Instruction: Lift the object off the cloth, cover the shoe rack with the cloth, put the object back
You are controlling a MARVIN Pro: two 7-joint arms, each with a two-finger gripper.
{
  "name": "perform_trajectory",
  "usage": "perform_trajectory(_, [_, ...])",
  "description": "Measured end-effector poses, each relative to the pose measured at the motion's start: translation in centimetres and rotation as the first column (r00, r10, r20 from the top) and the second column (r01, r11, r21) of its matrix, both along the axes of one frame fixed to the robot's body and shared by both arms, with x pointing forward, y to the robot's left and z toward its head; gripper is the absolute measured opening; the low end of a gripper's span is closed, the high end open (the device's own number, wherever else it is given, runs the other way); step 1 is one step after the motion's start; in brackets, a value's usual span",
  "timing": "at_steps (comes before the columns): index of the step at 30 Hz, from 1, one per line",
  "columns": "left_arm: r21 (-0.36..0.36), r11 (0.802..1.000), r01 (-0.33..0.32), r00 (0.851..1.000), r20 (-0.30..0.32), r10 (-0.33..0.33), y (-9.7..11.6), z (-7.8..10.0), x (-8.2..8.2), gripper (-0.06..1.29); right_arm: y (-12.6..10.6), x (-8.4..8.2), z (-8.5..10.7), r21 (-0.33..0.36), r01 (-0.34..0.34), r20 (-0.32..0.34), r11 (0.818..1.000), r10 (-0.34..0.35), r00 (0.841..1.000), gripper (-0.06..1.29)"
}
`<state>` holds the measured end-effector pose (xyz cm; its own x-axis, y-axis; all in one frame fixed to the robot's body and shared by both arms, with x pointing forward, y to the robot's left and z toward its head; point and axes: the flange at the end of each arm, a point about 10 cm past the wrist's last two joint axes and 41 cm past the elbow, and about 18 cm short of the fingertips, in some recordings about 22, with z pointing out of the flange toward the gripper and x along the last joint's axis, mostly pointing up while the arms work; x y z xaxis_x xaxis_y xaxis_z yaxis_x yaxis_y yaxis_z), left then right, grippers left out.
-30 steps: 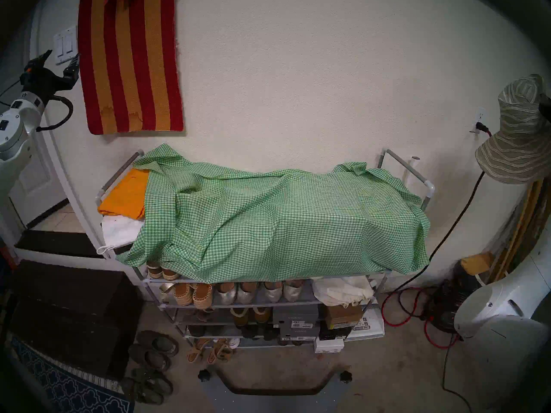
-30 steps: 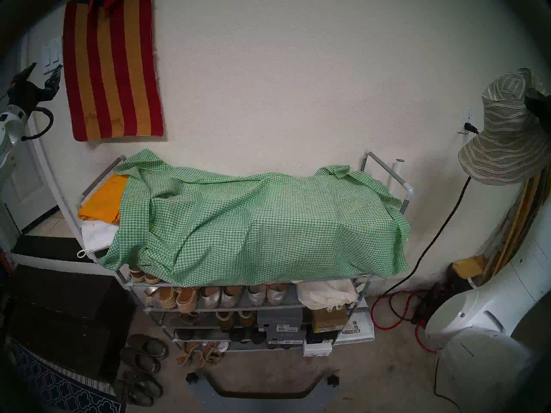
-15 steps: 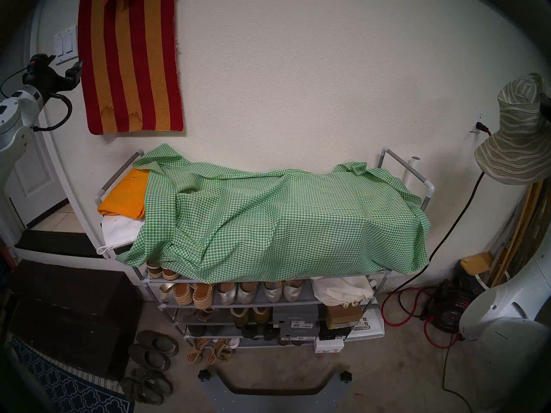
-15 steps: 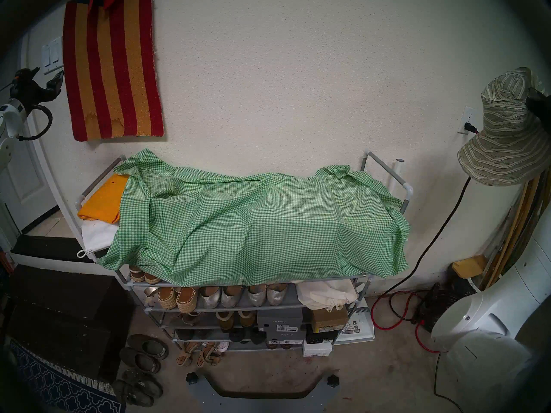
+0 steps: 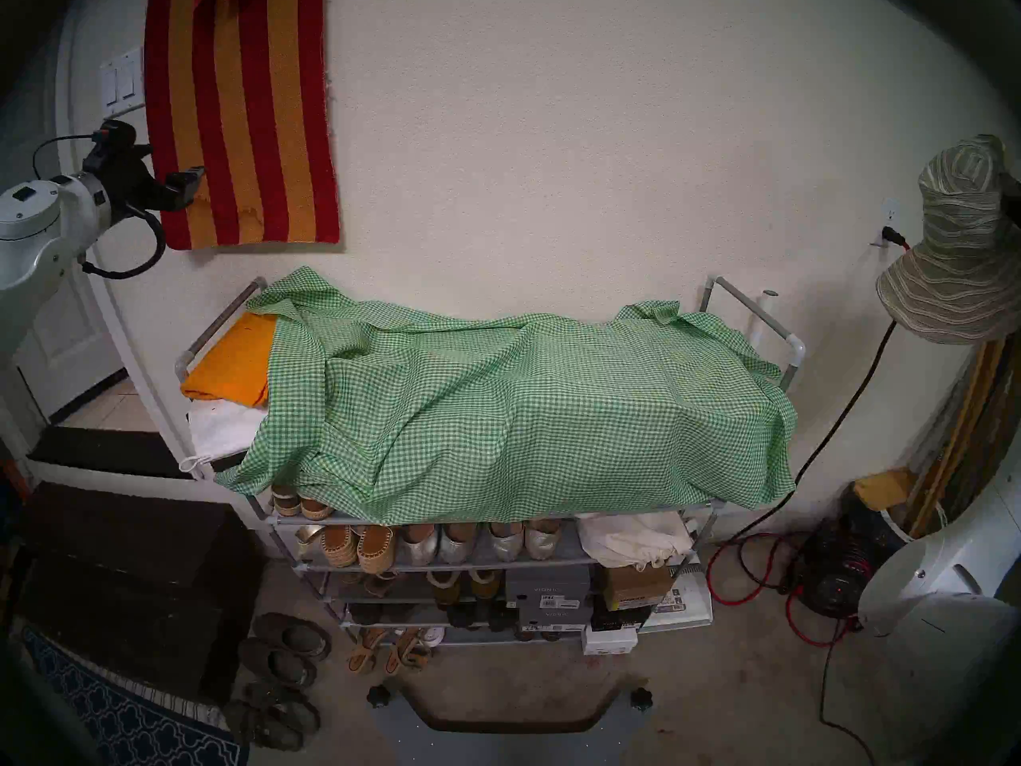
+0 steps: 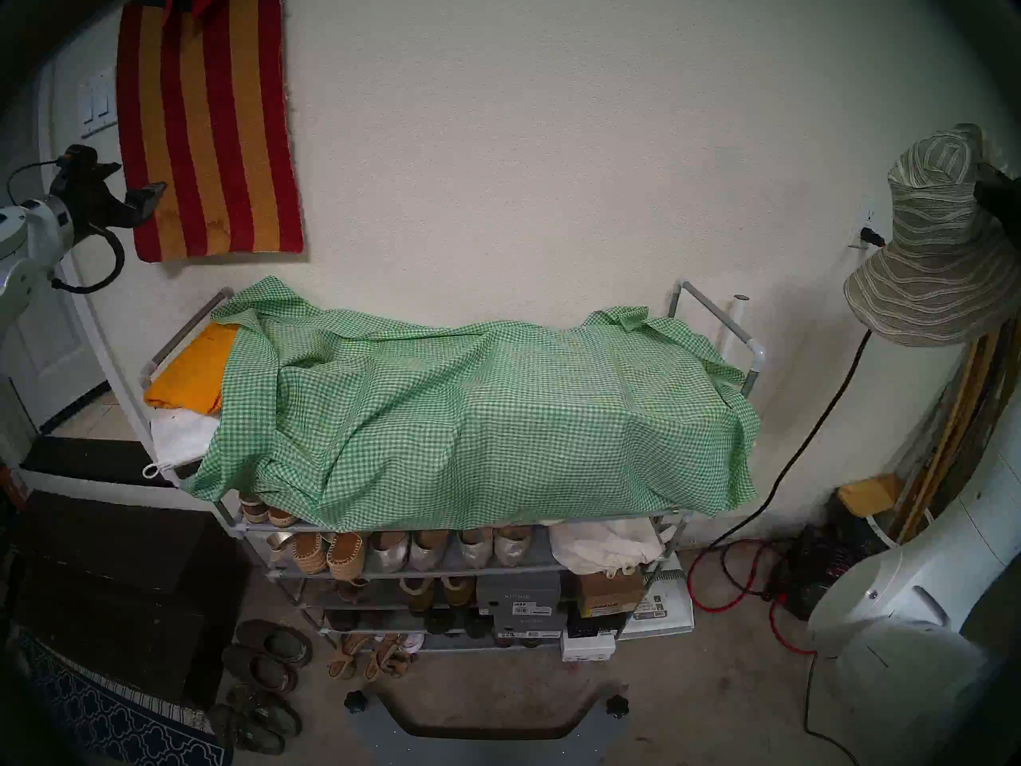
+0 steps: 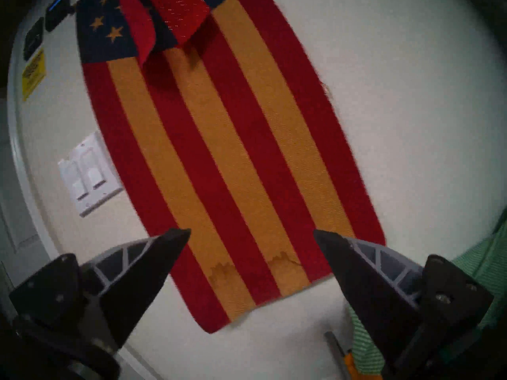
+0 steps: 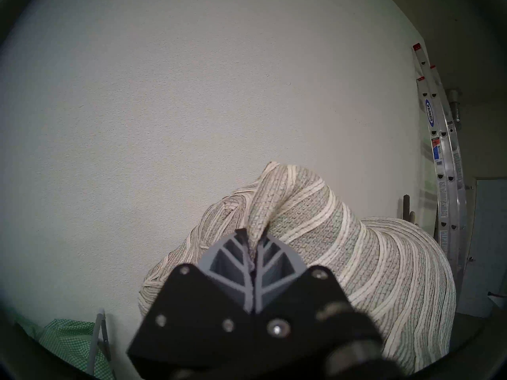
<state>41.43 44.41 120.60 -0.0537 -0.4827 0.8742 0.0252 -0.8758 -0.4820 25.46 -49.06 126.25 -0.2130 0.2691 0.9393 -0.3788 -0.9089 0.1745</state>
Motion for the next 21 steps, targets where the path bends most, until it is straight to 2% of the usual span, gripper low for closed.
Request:
perform_trajectory(6, [-0.021, 0.998, 0.064, 0.993, -0.102, -0.065, -2.1, -0.8, -0.4, 1.27, 0.0, 0.0, 0.0, -0.003, -0.007, -0.003, 1.0, 0.007, 1.0, -0.03])
perform_trajectory(11, [-0.057, 0.994, 0.097, 0.971, -0.214, -0.107, -3.2, -2.5, -0.5, 1.27, 0.0, 0.0, 0.0, -0.006, -0.013, -0.006, 1.0, 0.013, 1.0, -0.03])
perform_trajectory(14, [-0.079, 0.992, 0.099, 0.949, -0.294, -0.118, -3.5, -4.0, -0.6, 1.27, 0.0, 0.0, 0.0, -0.007, -0.016, -0.007, 1.0, 0.016, 1.0, -0.03])
perform_trajectory(21, [-0.11, 0.989, 0.095, 0.881, -0.454, -0.135, -4.4, -6.9, -1.1, 1.27, 0.0, 0.0, 0.0, -0.013, -0.023, -0.012, 1.0, 0.023, 1.0, -0.03])
